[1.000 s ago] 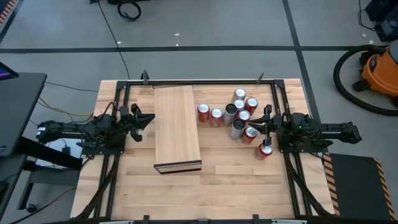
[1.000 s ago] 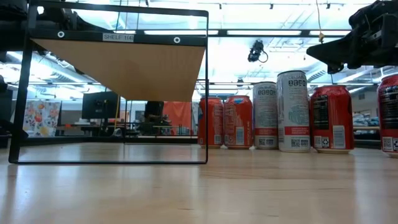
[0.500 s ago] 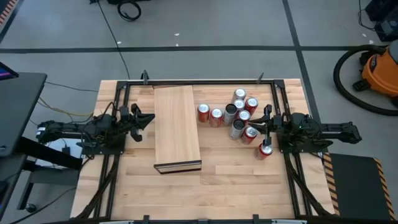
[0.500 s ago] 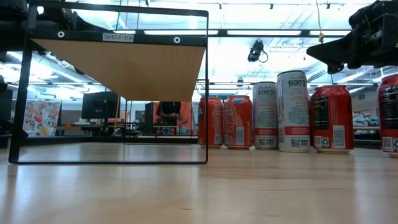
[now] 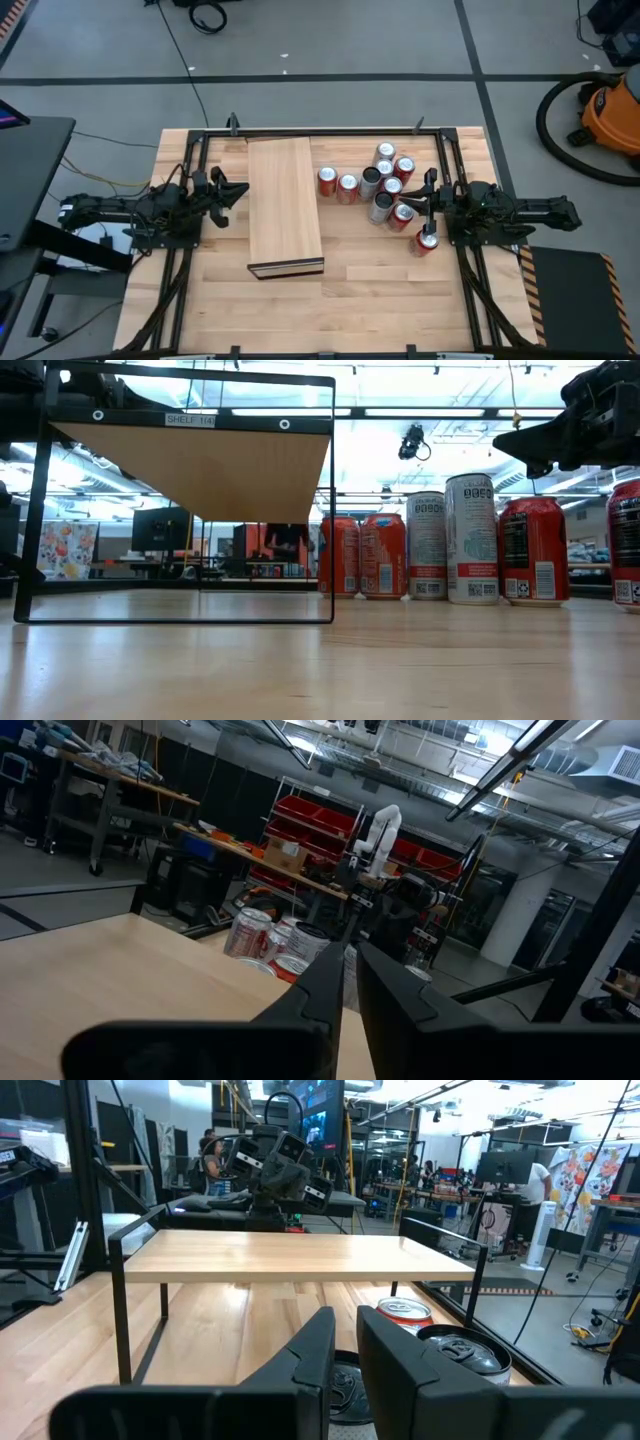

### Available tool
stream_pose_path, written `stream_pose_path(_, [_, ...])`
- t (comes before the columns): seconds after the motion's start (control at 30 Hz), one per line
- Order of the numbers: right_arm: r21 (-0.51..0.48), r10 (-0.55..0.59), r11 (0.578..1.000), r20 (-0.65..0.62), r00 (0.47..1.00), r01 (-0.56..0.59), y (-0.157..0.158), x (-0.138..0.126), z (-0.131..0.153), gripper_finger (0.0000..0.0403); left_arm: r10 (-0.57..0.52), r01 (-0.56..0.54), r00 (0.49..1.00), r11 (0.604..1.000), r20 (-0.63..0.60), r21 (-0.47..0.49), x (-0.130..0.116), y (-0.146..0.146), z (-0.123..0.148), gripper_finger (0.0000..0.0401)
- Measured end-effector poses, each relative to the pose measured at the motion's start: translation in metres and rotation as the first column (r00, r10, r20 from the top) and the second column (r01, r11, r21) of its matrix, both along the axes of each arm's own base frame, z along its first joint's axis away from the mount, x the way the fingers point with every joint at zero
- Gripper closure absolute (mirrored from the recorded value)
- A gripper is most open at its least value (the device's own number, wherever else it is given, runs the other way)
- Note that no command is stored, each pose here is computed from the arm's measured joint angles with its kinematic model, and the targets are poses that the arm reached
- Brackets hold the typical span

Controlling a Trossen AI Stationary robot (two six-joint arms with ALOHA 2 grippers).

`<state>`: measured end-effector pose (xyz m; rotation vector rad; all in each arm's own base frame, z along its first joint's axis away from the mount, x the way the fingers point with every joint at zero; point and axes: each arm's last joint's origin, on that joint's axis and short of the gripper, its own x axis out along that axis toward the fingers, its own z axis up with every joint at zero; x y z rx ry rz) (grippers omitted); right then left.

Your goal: Place canned beverage on shelf

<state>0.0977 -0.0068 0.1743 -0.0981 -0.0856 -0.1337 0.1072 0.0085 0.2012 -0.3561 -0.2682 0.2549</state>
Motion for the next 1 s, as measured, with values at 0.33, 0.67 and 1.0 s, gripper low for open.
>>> stream_pose_path(0.33, [0.0, 0.0, 1.0, 0.0, 1.0, 0.0, 0.0, 0.0, 0.0, 0.0346, -0.004, 0.004, 1.0, 1.0, 0.005, -0.014, 0.0, 0.0, 0.0, 0.0358])
stream_pose_path(0.67, [-0.028, -0.003, 1.0, -0.003, 1.0, 0.003, 0.0, 0.0, 0.0, 0.0346, -0.012, 0.023, 0.997, 0.989, 0.077, -0.144, -0.0008, 0.0005, 0.0028, 0.0358])
stream_pose_path(1.0, [-0.051, -0.006, 0.999, 0.049, 0.999, 0.008, -0.0001, -0.0006, 0.0053, 0.0346, 0.021, 0.005, 0.991, 0.98, 0.13, -0.201, -0.0022, 0.0018, 0.006, 0.0358])
